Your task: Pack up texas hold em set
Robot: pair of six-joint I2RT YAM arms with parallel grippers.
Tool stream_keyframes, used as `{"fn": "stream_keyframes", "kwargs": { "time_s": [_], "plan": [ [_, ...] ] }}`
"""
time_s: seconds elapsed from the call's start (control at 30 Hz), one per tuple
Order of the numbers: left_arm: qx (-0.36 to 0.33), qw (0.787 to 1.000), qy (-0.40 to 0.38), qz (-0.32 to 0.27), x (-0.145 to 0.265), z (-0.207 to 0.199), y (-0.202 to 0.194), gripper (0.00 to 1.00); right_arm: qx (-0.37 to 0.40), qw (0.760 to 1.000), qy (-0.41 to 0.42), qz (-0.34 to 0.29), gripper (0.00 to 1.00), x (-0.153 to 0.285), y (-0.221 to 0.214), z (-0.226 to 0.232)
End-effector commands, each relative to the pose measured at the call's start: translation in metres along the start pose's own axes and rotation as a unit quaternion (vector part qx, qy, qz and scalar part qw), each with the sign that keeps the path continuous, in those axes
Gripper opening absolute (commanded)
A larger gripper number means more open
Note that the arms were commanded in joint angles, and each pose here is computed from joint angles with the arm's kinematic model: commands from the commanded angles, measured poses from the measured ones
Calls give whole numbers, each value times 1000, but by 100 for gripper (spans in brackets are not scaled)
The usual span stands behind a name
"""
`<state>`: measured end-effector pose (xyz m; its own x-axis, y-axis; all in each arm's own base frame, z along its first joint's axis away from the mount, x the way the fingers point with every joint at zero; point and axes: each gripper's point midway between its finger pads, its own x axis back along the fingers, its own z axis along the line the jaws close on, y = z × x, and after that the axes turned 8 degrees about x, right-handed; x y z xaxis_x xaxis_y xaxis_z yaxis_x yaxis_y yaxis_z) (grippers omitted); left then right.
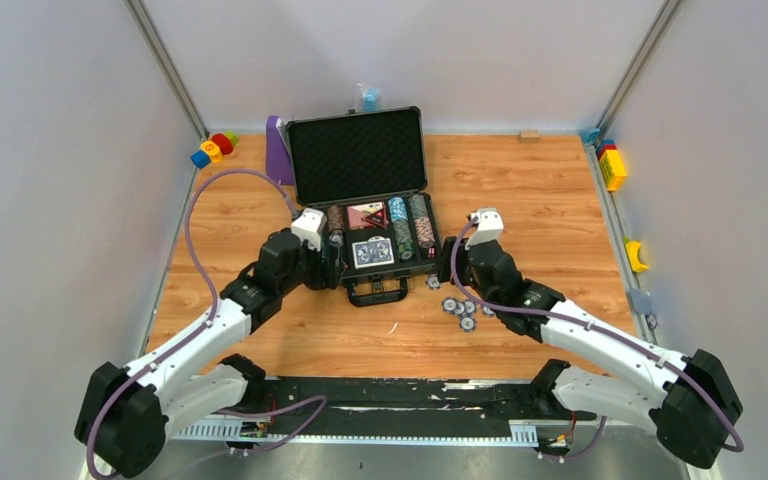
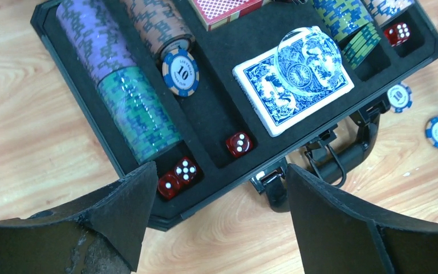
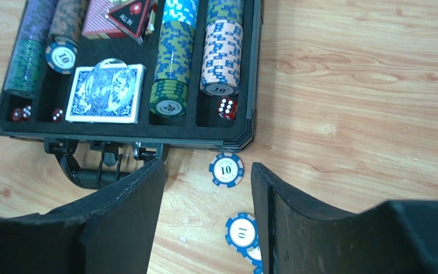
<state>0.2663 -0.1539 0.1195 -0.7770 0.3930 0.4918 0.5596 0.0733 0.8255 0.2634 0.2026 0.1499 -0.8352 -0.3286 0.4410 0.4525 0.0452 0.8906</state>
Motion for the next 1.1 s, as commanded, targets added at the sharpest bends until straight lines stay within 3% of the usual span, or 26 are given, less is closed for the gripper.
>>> {"fn": "stream_keyframes", "kwargs": {
  "time_s": [0.0, 0.17, 0.3, 0.47, 0.5, 0.9, 1.07],
  "plan": [
    [-83, 996, -26, -24, -8, -11, 31, 89, -30, 997, 11, -76, 58, 5, 28, 2],
    [-152, 988, -21, -20, -18, -7, 36, 74, -45, 996, 19, -78, 58, 5, 17, 2],
    [-209, 978, -8, -2, -24, 2, 36, 38, -53, 995, 22, -80, 58, 6, 13, 1],
    [-279, 957, -54, 61, -36, -2, 15, 14, -60, 994, 31, -83, 58, 8, 14, 4],
    [-279, 957, -50, 66, -38, 2, 17, 3, -61, 994, 33, -83, 58, 9, 14, 5],
    [-308, 933, -96, 161, -64, 7, 2, 0, -65, 993, 45, -88, 58, 14, 12, 5],
    [-323, 926, -103, 168, -74, 8, -1, 0, -63, 993, 50, -89, 58, 15, 12, 7]
  ]
}}
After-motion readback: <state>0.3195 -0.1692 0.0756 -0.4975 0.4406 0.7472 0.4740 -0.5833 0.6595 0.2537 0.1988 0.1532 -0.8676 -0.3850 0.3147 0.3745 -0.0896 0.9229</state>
